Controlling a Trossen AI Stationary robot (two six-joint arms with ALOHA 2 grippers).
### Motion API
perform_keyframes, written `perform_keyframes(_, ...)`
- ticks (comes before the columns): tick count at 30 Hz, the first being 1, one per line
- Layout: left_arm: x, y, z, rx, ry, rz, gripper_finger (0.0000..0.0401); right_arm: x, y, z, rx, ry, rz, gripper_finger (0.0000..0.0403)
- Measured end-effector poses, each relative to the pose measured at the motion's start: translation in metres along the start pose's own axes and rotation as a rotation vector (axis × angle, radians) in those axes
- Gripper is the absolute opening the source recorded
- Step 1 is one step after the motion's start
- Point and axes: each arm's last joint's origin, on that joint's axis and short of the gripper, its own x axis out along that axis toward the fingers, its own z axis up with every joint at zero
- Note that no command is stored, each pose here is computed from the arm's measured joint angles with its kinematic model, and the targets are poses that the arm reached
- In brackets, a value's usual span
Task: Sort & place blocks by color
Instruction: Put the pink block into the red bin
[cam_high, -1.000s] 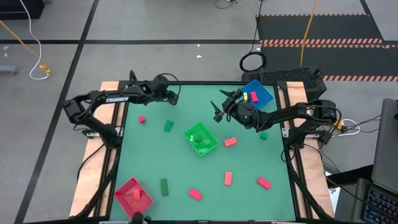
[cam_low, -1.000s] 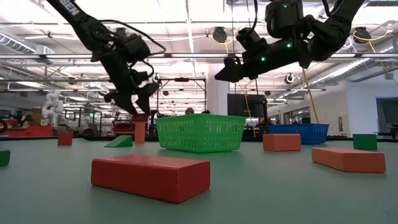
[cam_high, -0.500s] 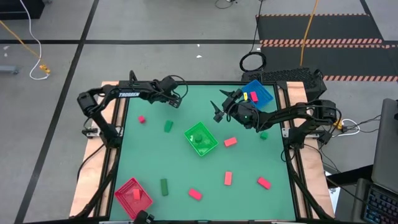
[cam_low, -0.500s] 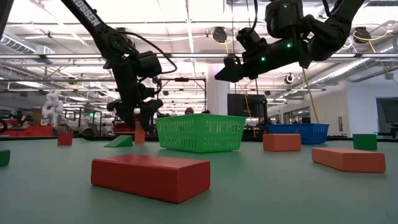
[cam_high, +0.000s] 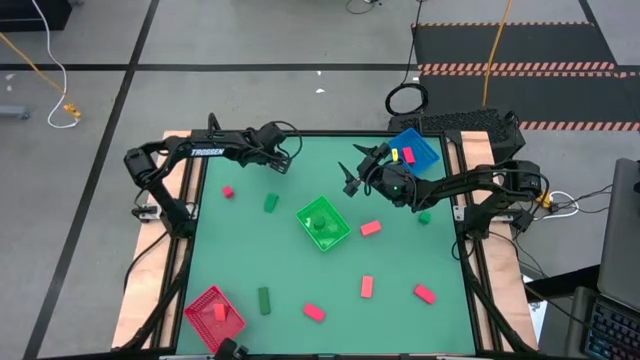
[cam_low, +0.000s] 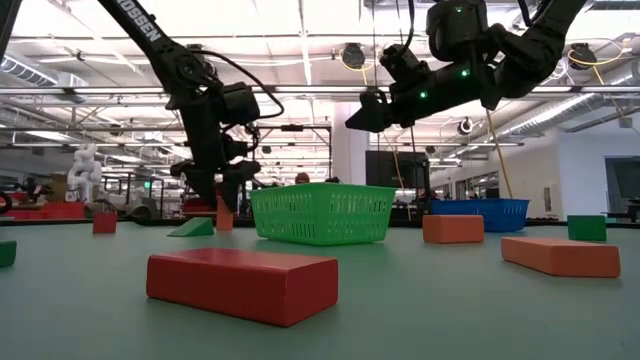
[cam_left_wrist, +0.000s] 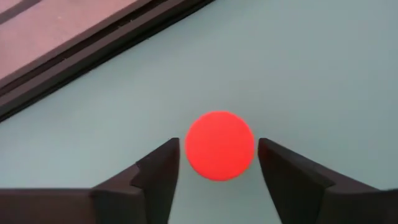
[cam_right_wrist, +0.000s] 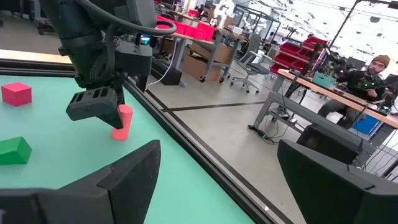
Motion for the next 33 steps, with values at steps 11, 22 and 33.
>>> perform_keyframes(11, 0.000, 0.000, 0.002, 0.015, -0.018, 0.004, 0.0127, 0.000, 0.000, 0.001, 0.012, -0.006, -0.001, 0.0315)
perform_keyframes(22, -0.006, 0.000, 0.003, 0.061, -0.030, -0.010, 0.0126, 0.000, 0.000, 0.001, 0.011, -0.006, 0.000, 0.0315)
perform_keyframes(33, -0.073, -0.020, 0.003, 0.110, -0.216, -0.138, 0.0127, 0.000, 0.000, 0.001, 0.009, -0.006, 0.000, 0.0315)
